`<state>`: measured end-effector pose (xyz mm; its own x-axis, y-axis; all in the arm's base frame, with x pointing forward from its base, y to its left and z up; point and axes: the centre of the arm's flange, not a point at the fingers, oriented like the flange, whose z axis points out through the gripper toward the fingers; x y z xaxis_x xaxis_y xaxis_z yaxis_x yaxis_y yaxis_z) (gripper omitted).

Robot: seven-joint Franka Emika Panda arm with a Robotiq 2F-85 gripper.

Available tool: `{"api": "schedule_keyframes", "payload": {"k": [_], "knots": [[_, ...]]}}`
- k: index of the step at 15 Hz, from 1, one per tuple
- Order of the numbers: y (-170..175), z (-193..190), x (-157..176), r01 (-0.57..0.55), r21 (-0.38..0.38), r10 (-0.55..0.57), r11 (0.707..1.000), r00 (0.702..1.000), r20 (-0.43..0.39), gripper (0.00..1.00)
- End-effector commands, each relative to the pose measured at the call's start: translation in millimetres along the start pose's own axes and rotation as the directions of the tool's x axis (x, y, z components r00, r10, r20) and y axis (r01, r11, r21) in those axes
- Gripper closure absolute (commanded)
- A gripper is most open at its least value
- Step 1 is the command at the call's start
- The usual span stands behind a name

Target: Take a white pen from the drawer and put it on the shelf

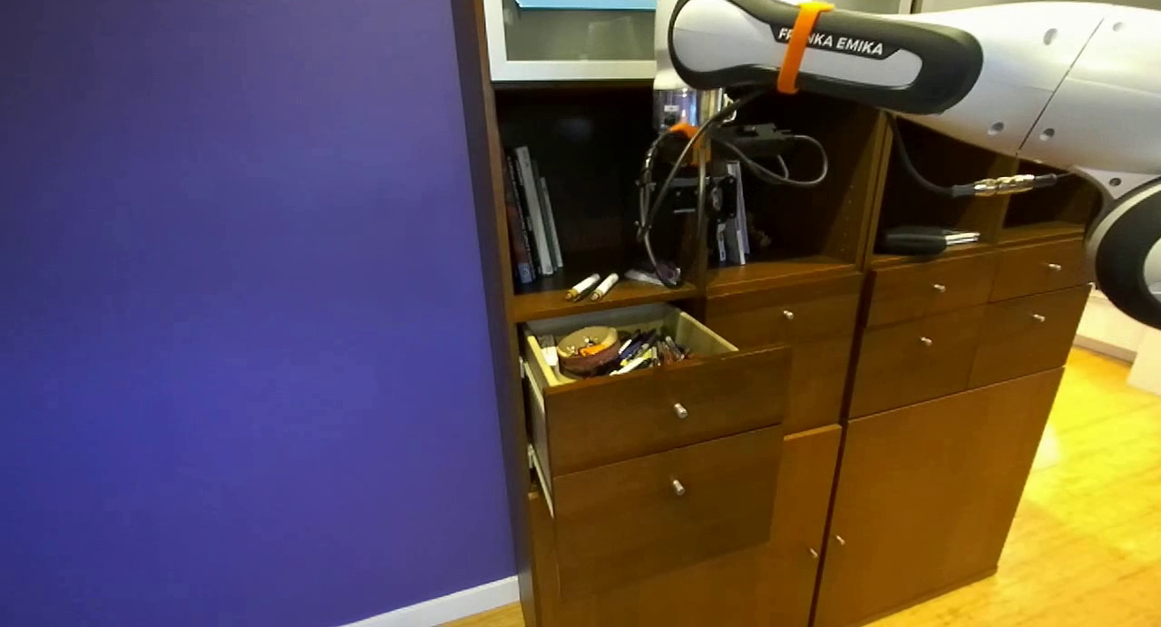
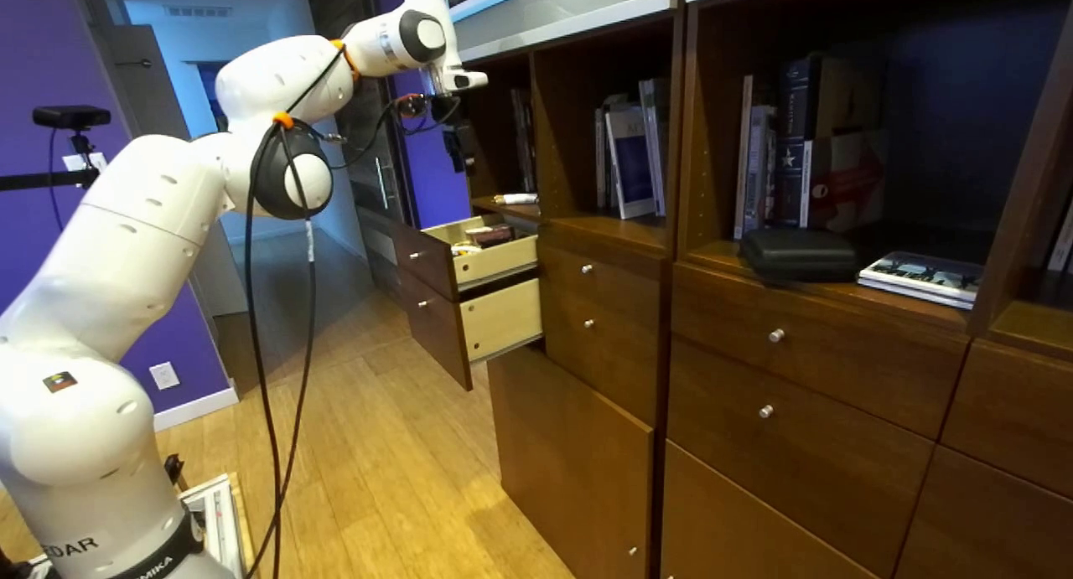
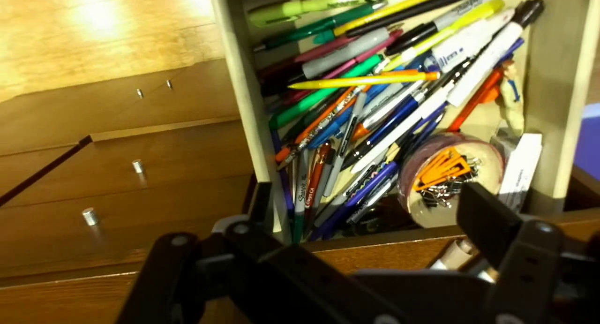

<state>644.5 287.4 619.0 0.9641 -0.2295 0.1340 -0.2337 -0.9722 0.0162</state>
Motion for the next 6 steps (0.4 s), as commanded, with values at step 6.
{"api": "schedule_keyframes", "payload": {"k": [6], "knots": [[25, -34, -9, 0.165, -0.014, -0.165, 0.986, 0.986, 0.016, 0.0]]}}
